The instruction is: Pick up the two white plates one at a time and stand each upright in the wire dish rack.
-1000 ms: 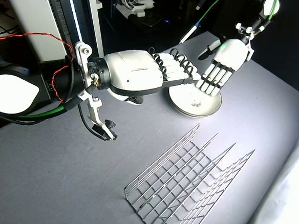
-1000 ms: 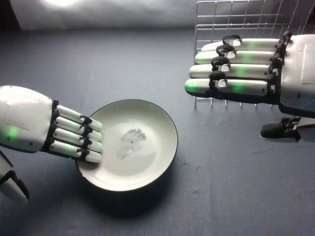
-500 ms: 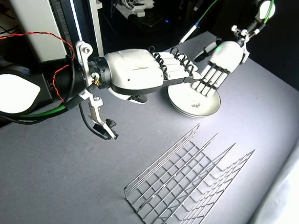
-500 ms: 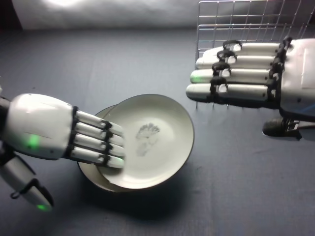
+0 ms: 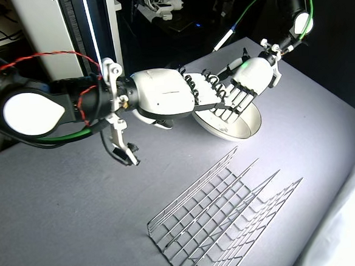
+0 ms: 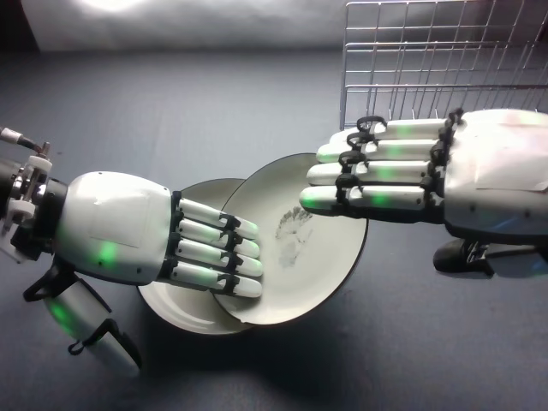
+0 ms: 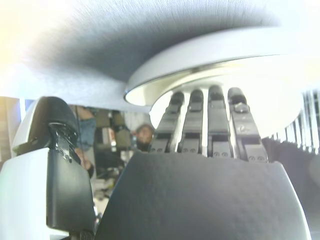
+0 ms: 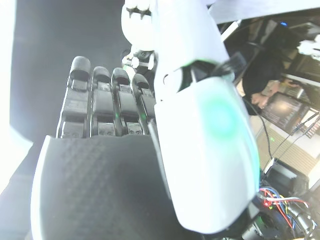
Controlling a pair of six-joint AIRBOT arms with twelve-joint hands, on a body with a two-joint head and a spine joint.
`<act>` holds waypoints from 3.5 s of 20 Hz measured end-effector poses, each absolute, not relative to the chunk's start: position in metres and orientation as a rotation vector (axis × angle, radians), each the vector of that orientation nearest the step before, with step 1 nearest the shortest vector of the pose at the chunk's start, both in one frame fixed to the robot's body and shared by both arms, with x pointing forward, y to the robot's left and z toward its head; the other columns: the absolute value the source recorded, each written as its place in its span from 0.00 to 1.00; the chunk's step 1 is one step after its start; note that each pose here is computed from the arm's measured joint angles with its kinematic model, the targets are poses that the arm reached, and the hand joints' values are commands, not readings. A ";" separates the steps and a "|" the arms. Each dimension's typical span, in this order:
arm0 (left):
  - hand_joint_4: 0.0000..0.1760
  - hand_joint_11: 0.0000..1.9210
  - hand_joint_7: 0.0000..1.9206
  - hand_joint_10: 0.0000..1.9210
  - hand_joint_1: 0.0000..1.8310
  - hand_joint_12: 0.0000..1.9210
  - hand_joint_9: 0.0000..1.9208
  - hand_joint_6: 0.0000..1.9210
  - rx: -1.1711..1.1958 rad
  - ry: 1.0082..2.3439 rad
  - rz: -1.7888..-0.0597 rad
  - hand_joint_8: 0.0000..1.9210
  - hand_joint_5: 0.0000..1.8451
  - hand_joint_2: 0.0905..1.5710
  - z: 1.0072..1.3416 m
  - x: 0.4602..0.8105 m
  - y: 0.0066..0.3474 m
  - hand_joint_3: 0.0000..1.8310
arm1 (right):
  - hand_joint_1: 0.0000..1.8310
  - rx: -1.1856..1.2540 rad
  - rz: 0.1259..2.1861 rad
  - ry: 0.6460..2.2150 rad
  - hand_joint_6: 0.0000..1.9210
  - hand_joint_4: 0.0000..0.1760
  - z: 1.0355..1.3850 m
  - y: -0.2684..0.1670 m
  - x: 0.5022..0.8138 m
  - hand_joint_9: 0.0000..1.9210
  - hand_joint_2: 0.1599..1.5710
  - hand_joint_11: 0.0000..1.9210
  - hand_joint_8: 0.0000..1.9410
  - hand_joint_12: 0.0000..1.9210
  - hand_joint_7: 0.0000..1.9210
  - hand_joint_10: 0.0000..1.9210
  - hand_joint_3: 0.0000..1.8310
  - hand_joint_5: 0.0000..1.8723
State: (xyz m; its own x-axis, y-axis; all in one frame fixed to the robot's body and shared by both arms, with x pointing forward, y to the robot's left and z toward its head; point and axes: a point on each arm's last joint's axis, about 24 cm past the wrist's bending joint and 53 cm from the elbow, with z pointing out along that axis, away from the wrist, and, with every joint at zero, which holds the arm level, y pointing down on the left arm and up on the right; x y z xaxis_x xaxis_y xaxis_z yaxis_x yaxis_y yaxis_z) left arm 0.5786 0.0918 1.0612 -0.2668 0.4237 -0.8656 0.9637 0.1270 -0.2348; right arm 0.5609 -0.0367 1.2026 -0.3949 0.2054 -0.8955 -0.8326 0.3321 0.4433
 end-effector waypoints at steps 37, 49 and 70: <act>0.00 0.00 0.00 0.00 0.00 0.00 0.00 0.00 1.060 1.814 -1.149 0.00 0.00 0.68 1.119 0.607 0.111 0.00 | 0.75 -0.578 1.310 1.574 0.56 0.00 1.164 0.028 0.609 0.48 0.69 0.37 0.55 0.68 0.49 0.61 0.00 0.46; 0.00 0.00 0.00 0.00 0.00 0.00 0.00 0.00 0.692 1.906 -1.111 0.00 0.00 0.68 1.184 0.623 0.199 0.00 | 0.76 -0.532 1.360 1.494 0.59 0.00 1.222 0.018 0.594 0.47 0.70 0.37 0.55 0.72 0.48 0.62 0.00 0.43; 0.00 0.00 0.00 0.00 0.00 0.00 0.00 0.00 0.759 1.863 -1.031 0.00 0.00 0.68 1.182 0.624 0.193 0.00 | 0.80 0.165 1.561 1.411 0.57 0.00 1.343 -0.053 0.640 0.48 0.69 0.38 0.56 0.82 0.47 0.57 0.00 0.44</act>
